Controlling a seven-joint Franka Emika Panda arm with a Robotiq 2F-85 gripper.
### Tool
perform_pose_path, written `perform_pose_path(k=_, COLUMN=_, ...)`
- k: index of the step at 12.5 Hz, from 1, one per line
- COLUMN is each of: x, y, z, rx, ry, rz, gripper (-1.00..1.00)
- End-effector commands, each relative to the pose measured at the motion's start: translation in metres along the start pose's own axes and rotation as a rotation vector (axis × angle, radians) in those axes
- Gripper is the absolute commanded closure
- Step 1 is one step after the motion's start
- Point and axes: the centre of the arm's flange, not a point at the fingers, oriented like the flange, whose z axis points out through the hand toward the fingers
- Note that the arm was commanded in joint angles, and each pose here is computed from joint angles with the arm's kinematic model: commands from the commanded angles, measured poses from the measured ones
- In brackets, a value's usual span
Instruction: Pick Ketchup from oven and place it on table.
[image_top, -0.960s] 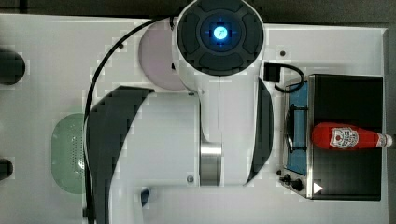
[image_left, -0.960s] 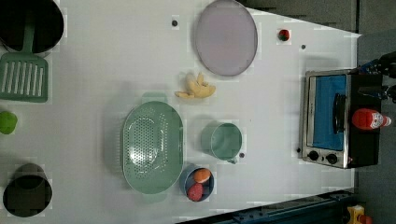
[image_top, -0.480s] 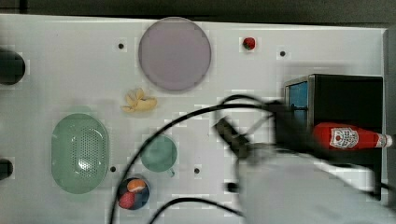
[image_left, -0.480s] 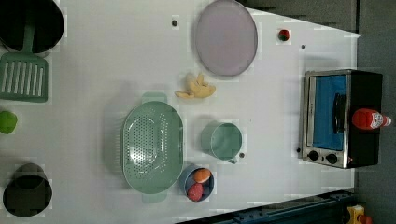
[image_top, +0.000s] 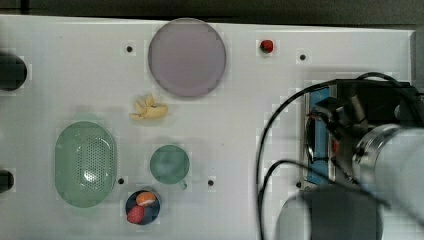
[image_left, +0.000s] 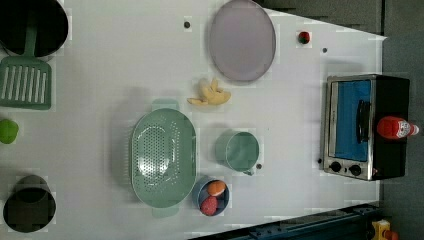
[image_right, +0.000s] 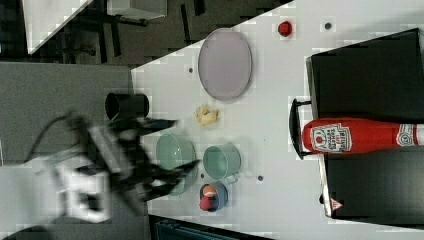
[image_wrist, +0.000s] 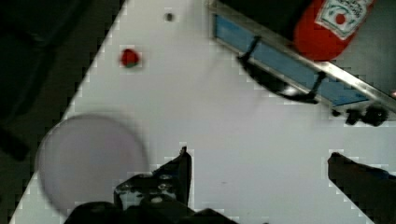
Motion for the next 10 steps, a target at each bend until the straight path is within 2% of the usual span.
perform_pose_path(k=1, x=0.072, y=0.049, z=0.045, rx=-0.017, ry=0.058, rz=0.119, gripper=-1.0)
perform_pose_path(k=2, x=0.098, y=0.065, z=0.058, rx=-0.02, ry=0.094, rz=0.168, gripper=-1.0)
perform_pose_path(k=4, x=0.121, y=0.082, z=0.087, rx=-0.059, ry=0.103, rz=0.223, gripper=-1.0)
perform_pose_path(k=5, x=0.135, y=0.092, z=0.109, rx=-0.08, ry=0.095, rz=0.272, gripper=-1.0)
perform_pose_path(k=9, x=0.155, y=0.097, z=0.169, rx=-0.055, ry=0.023, rz=0.47, gripper=-1.0)
perform_pose_path(k=10, x=0.156, y=0.099, z=0.184, rx=-0.081, ry=0.014, rz=0.517, gripper=-1.0)
